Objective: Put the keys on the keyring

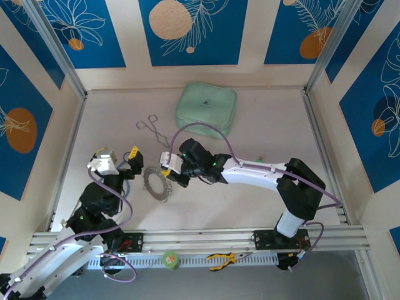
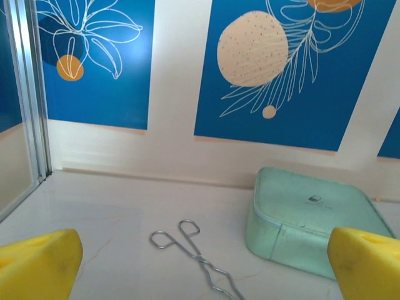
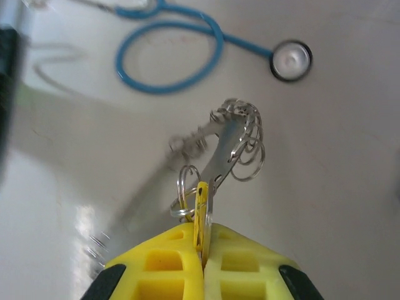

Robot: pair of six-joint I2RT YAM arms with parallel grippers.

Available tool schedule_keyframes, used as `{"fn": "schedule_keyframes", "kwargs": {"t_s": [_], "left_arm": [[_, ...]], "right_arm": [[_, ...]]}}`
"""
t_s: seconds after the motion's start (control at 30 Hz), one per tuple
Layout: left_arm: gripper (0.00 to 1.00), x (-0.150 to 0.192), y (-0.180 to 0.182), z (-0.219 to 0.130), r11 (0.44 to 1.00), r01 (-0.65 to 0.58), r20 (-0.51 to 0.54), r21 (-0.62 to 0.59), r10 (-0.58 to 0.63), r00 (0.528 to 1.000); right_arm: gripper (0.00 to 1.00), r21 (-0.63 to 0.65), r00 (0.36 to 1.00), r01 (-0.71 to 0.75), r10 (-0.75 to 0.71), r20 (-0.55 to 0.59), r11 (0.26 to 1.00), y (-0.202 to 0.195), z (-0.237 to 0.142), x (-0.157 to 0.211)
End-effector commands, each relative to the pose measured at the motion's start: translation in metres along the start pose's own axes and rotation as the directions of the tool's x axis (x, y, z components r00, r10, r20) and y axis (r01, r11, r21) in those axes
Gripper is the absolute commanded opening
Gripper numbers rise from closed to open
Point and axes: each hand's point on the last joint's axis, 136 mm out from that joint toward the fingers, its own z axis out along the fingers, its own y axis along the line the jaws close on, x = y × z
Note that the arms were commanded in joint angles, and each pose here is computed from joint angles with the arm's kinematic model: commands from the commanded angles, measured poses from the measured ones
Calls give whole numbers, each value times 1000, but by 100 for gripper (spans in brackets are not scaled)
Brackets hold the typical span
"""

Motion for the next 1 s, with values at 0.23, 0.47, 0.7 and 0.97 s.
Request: {"fn": "schedule_keyframes", "kwargs": {"t_s": [0.23,0.47,0.7,0.97], "left_arm": [[100,13,-17,17,999,-38,-37,13,39,999],[100,29,-29,22,993,-97,-105,65,104,989],[100,51,-58,30,972,-133,-172,193,167,971],[100,75,-87,45,963,-64,-268,261,136,954]], "right_arm": [[0,2,827,216,-182,-532,976,1,-52,128],[17,-68,708,270,-246,-662,960,7,-80,171],[42,-31,867,76,-81,-492,997,13,-97,136],[48,181,953,-280,250,174,943,-37,-145,43]]}}
